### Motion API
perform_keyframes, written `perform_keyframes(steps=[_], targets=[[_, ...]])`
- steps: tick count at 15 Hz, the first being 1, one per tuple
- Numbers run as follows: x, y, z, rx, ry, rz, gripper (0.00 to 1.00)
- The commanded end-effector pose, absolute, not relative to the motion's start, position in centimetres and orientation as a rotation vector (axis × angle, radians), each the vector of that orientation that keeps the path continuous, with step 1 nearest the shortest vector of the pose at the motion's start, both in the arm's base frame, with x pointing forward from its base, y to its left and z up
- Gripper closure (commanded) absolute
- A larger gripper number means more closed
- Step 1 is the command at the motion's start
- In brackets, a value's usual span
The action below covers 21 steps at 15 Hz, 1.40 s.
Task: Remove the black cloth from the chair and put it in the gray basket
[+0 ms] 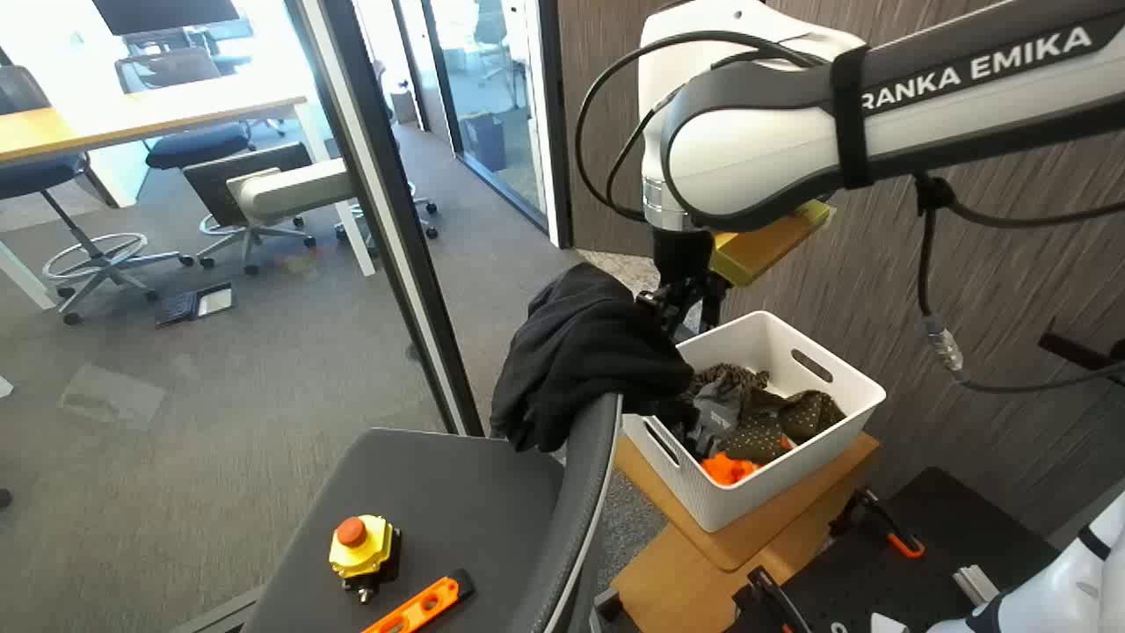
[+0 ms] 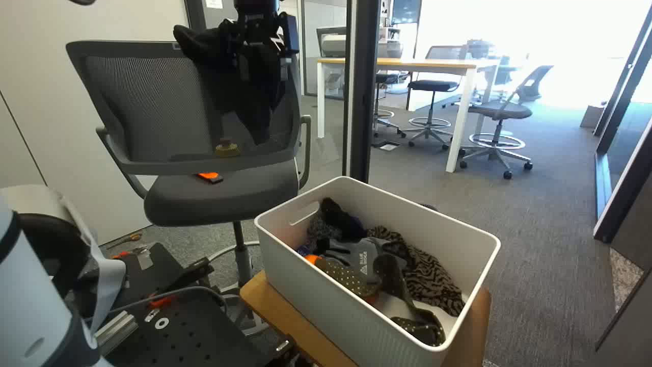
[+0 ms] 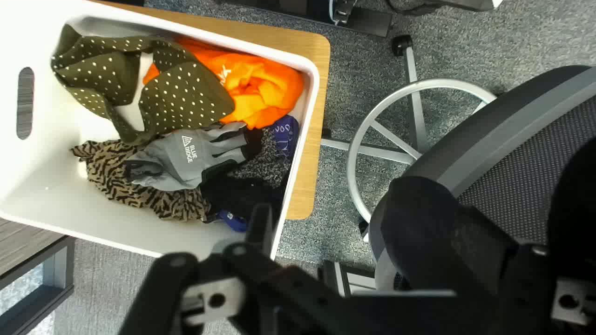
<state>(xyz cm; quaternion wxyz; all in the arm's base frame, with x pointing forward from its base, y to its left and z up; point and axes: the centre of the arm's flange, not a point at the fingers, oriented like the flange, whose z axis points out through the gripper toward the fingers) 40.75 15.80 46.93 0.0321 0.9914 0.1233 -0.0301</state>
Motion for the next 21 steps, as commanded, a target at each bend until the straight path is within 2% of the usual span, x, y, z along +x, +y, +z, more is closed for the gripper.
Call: perform_keyframes(steps=[1,8,13,21], targets=[[40.8,15.8,47.1,3.054,0.38,-0.086,0.0],[40.4,15.1,48.1,3.107,0.374,-0.025,0.0],[39.0,11.7,51.4,3.185,0.174,0.058,0.0],[38.7,11.9,49.4,3.526,0.152,0.212,0.0]])
